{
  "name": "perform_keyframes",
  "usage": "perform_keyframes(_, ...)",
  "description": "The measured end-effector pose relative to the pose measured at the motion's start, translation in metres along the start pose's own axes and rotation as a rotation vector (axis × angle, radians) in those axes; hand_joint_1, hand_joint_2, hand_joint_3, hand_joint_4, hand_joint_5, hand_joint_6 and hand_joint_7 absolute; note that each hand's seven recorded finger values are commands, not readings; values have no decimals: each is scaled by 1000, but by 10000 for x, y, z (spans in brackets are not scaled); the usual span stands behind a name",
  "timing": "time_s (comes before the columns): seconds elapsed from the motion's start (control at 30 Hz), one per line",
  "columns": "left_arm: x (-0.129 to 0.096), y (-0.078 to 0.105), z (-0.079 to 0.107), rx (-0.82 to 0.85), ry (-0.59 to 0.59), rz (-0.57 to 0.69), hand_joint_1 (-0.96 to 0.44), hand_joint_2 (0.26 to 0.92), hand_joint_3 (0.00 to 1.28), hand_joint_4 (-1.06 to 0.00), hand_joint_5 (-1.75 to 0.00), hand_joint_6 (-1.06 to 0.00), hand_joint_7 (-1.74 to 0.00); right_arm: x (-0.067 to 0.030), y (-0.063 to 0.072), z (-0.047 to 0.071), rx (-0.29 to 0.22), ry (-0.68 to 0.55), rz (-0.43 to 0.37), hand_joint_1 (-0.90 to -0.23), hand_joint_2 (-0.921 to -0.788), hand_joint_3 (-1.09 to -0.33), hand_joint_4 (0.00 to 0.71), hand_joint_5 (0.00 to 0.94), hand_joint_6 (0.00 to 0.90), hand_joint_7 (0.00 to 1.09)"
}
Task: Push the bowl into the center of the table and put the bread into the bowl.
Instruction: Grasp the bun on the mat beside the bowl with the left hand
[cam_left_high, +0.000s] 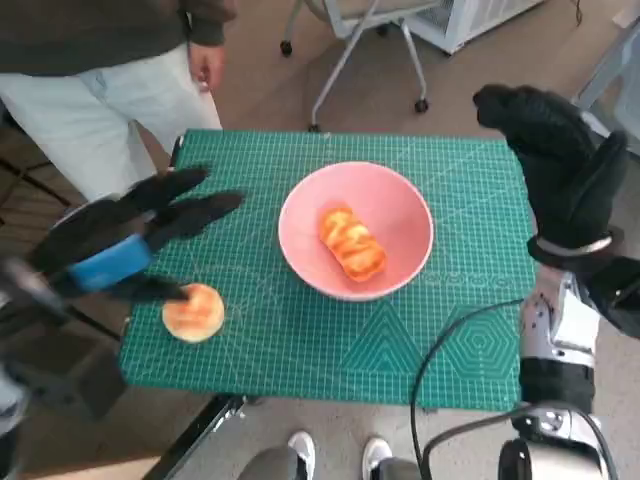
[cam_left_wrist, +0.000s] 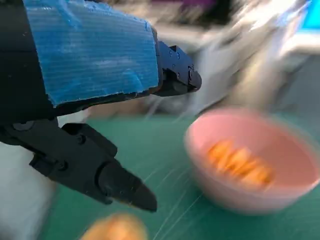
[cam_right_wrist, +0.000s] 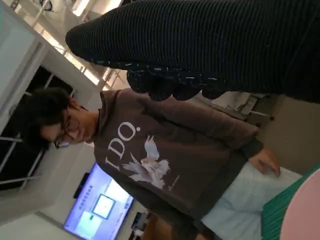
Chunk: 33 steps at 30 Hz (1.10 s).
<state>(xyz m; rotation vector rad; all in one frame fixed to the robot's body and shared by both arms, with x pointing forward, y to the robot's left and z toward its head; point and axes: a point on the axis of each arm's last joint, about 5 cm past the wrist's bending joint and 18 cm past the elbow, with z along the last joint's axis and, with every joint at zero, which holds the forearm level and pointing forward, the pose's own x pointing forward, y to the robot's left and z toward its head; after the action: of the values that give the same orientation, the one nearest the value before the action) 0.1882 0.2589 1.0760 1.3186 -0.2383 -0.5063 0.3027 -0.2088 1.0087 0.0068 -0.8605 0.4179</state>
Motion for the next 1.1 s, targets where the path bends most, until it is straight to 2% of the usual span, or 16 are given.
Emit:
perform_keyframes(0.17, -179, -23, 87, 1, 67, -34, -67, 636, 7, -158, -5, -310, -29, 11, 12, -8, 11, 1, 4, -671, -921, -667, 181, 0, 137, 258)
perform_keyframes(0.4, -292, -49, 176, 14, 92, -36, -85, 637, 6, -162, -3, -316, -19, 29, 16, -24, 21, 8, 7, -659, -921, -676, 177, 0, 134, 258)
perform_keyframes(0.77, -310, -123, 233, -4, 110, -58, -106, 636, 3, -177, -6, -317, -8, 72, 27, -36, 30, 6, 19, -655, -921, -691, 174, 0, 126, 267)
perform_keyframes(1.1, -219, -246, 199, -47, 135, -81, -55, 625, 0, -208, -8, -331, -8, 83, 49, -48, 37, 7, 30, -651, -921, -703, 172, 0, 114, 282)
